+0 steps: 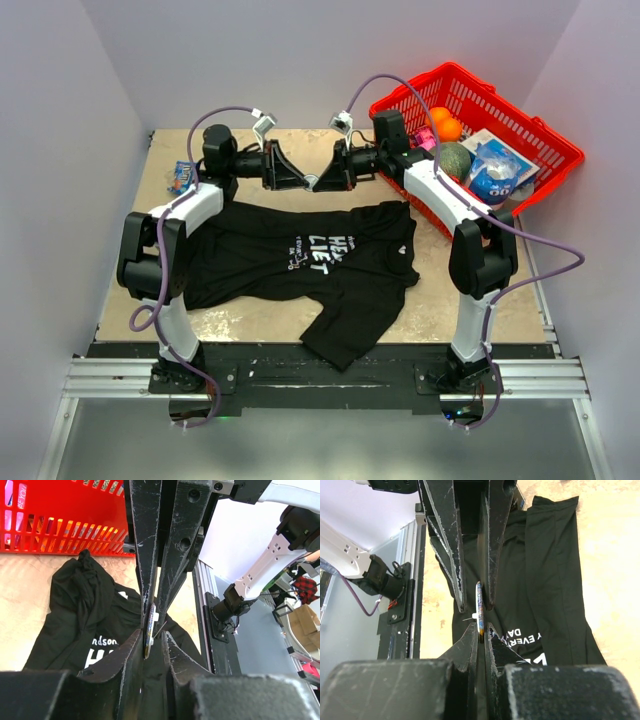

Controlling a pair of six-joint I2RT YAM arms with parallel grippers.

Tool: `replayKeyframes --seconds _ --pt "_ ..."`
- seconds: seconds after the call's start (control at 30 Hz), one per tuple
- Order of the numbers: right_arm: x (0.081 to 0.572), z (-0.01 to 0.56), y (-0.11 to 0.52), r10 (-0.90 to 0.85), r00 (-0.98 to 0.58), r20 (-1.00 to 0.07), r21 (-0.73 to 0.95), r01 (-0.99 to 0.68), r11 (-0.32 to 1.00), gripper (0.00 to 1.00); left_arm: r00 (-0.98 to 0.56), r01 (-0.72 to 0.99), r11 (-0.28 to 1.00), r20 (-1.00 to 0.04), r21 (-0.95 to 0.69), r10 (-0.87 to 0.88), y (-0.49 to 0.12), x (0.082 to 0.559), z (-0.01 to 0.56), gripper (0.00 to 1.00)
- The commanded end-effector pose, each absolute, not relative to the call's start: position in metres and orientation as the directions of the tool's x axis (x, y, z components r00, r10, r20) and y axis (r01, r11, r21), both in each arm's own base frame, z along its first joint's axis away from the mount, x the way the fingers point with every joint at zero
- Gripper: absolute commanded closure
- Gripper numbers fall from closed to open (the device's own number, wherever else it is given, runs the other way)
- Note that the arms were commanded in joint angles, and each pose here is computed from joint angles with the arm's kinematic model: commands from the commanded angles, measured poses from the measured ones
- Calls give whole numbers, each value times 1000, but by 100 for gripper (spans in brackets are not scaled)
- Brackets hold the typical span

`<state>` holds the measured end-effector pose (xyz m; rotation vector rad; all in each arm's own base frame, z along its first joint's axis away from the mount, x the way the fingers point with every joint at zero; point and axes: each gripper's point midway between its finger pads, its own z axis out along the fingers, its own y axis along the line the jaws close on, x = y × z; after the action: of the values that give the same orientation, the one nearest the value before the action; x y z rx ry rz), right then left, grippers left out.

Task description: Remove the brooch from the garment

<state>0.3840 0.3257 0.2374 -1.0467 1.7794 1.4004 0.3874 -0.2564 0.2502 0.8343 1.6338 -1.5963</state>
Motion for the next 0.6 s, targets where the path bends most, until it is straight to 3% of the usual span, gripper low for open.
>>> replayKeyframes --seconds 0.0,0.2,0.27,0.43,0.5,0.57 --pt "384 251 324 -182 -443 -878 429 -896 111 97 -484 874 21 -874 -485 -36 -251 388 272 78" --pt "384 250 325 -178 -469 -865 455 -883 115 97 -477 878 22 -878 -478 -38 -250 388 272 88" --pt "385 249 325 -178 -469 -865 454 -883 119 97 -476 879 22 -879 -477 -38 -250 388 272 99" --pt "384 249 325 -176 -477 -861 462 -878 123 98 -478 877 31 -877 -480 -41 -250 388 269 100" --pt "386 249 325 -173 -479 -861 461 -877 133 100 -467 883 31 -883 -468 -44 -249 388 270 78" --pt "385 247 325 -172 -488 -856 470 -872 137 100 -441 897 14 -896 -442 -40 -248 380 271 64"
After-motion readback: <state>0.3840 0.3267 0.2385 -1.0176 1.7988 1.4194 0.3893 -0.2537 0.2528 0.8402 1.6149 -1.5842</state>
